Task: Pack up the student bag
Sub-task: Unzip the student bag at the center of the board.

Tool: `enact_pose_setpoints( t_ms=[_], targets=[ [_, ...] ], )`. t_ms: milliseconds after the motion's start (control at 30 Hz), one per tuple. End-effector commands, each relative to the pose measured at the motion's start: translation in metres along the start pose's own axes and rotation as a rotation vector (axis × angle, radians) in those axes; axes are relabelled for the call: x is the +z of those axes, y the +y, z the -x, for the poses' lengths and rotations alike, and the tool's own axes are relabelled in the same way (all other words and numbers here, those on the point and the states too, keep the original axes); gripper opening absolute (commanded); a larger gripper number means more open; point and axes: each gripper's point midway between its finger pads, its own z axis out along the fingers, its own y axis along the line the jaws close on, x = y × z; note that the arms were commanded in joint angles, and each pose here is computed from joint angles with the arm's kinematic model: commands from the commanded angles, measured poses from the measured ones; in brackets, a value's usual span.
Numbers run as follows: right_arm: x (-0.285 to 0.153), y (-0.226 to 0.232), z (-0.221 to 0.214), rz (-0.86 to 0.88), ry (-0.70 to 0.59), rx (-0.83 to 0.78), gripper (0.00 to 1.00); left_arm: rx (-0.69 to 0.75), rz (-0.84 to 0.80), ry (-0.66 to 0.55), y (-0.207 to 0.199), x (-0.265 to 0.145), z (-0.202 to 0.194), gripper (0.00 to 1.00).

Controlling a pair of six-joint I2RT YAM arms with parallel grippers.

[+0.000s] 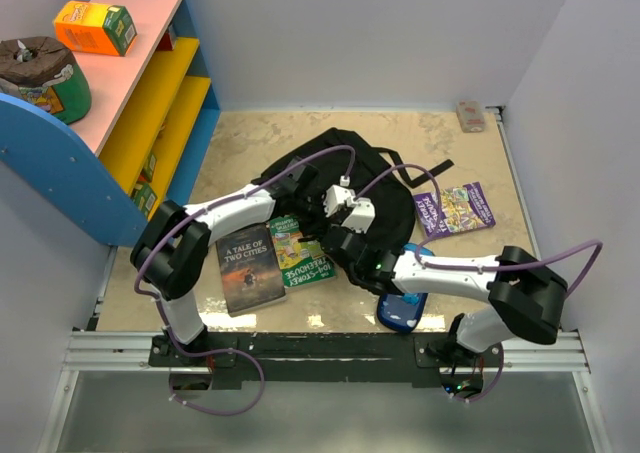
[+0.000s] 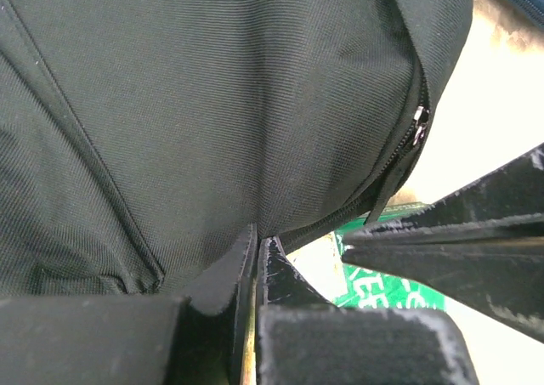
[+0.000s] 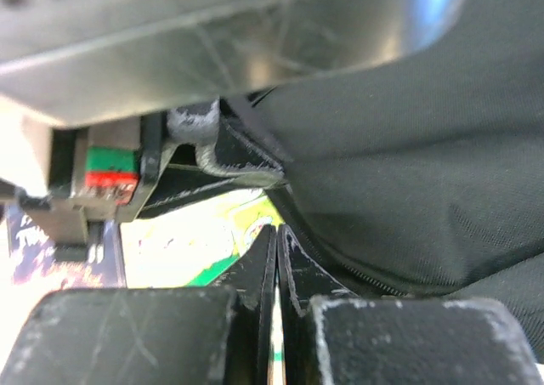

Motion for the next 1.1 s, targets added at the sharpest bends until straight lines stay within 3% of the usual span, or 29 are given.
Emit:
enact_pose_setpoints(
  t_ms=[0,200,400,800,1067],
  targets=[
    [-0.005,-0.019,-0.020,-0.017,0.058,-0.013,0.00,0.024,-0.025,-0.132,-0.002,-0.011,0.039,0.00],
    [-0.020,-0.010,-0.009,0.077,0.025,0.010,0.00,0.028,-0.024,-0.130,-0.001,-0.010,0.038,0.00],
    [-0.015,-0.012,-0.015,0.048,0.044,-0.032,0.00,0.026,-0.031,-0.137,-0.003,-0.010,0.039,0.00],
    [-0.022,0.027,0.015,0.168,-0.013,-0.029,0.00,0.027,-0.036,-0.128,-0.004,-0.008,0.034,0.00],
    [-0.007,0.018,0.004,0.103,-0.001,-0.079,0.00,0.028,-0.036,-0.135,-0.005,-0.009,0.036,0.00]
  ],
)
